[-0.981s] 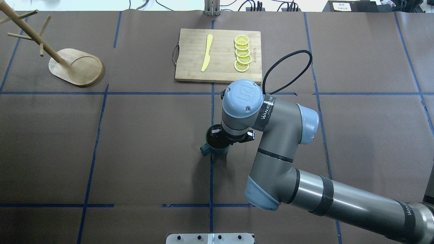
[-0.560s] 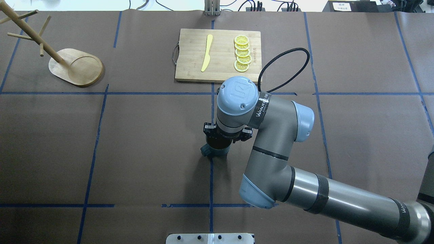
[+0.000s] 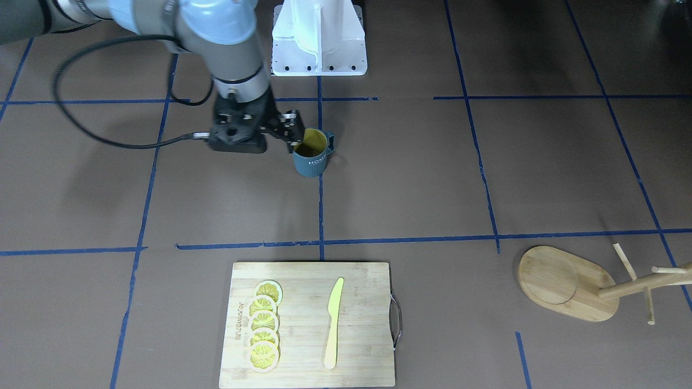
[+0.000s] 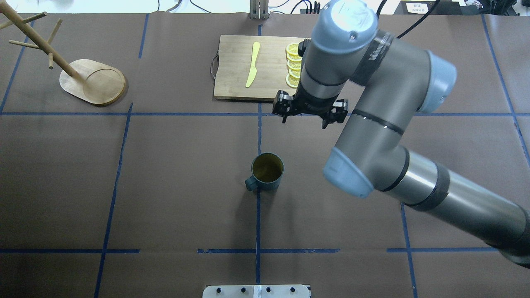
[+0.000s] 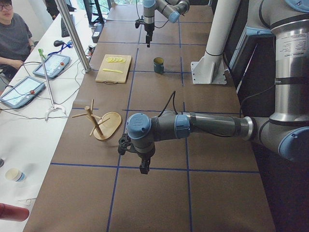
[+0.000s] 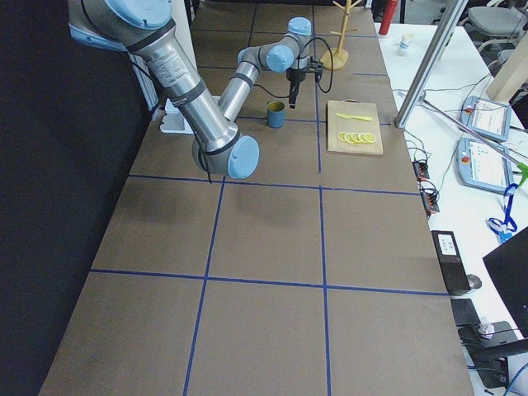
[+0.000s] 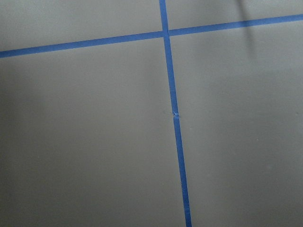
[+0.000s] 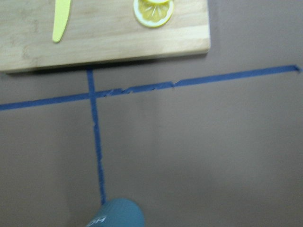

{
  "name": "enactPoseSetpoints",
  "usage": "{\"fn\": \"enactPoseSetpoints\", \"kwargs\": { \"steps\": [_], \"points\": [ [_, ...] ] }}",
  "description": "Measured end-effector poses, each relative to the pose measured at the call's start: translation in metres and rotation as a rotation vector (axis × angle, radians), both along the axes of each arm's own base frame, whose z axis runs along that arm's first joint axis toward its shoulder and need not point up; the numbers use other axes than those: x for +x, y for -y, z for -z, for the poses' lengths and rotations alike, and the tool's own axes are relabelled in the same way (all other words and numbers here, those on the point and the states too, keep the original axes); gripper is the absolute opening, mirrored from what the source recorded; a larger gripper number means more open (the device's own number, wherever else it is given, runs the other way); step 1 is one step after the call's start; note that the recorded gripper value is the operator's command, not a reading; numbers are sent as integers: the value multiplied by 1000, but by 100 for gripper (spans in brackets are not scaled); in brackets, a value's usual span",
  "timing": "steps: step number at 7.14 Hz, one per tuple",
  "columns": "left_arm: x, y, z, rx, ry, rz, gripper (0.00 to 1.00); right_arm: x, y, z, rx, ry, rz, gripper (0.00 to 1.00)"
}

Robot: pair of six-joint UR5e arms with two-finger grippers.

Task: Hang cup on storage rack
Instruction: 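Open the right gripper and withdraw the right arm away from the mug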

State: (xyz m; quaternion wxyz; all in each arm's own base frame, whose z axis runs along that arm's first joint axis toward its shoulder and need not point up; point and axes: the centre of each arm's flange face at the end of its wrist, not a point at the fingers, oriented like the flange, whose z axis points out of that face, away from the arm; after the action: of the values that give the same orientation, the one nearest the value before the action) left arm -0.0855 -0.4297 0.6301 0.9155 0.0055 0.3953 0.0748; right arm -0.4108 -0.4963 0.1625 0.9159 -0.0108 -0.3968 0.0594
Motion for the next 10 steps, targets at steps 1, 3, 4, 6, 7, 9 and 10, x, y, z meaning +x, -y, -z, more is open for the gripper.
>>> {"fn": "enactPoseSetpoints", "kwargs": {
  "steps": [1,3,4,6,7,9,10],
  "points": [
    [0,1,5,10,3,-1,100,53,29,-27,38,-18,39,100],
    [1,4,12,25,1,0,100,163,71,-112,137,-58,149,100],
    [1,6,17,38,-1,0,100,214,78,-160,176,-69,211,100],
    [1,15,28,138,5,0,100,302,69,-249,229,-95,308,100],
    [1,19,33,208,11,1,100,339,58,-285,248,-106,345,100],
    [1,24,34,258,14,0,100,407,24,-351,263,-118,392,100],
    [1,27,33,264,12,-2,100,440,2,-380,254,-119,393,100]
  ]
}}
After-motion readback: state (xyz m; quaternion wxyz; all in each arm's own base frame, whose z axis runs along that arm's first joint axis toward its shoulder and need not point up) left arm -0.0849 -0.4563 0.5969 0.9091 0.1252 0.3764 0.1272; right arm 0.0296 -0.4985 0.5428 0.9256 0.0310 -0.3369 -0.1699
